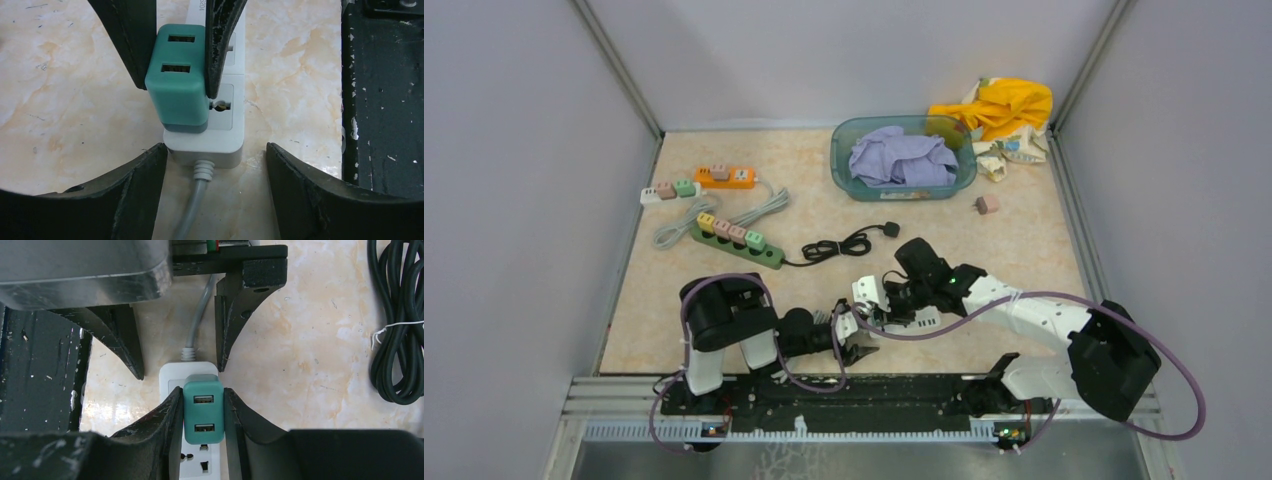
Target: Pull the plug off the socket
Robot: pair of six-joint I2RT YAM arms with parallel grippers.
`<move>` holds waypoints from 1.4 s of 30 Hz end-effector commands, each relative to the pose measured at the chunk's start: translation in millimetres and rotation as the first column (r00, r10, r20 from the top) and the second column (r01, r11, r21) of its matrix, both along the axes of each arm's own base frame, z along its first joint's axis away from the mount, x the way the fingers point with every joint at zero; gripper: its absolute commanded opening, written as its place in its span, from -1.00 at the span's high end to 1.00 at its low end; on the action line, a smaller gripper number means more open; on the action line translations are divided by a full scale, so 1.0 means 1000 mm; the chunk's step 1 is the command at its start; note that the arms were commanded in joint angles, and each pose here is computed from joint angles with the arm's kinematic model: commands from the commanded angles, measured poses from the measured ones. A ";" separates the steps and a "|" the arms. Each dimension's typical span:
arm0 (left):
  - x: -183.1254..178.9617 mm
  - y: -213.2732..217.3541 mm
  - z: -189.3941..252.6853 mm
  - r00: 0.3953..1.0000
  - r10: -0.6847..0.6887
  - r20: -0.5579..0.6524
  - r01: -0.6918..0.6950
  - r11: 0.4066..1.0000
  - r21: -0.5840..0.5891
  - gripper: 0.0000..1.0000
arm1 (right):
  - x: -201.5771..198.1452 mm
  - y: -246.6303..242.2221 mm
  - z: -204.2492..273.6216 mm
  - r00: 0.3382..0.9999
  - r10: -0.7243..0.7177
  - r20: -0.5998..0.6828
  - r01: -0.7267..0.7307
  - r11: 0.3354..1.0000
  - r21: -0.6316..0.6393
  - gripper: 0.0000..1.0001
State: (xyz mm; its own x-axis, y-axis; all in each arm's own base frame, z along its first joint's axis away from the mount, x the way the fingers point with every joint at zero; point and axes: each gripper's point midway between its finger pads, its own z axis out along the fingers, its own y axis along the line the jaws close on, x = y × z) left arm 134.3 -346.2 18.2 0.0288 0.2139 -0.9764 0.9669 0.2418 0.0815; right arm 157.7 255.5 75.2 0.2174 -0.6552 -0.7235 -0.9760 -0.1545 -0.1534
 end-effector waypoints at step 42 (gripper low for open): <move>0.004 -0.011 0.032 0.999 0.020 -0.031 -0.026 0.982 -0.189 1.00 | 0.007 -0.015 0.014 0.998 -0.044 -0.042 0.047 0.995 0.091 1.00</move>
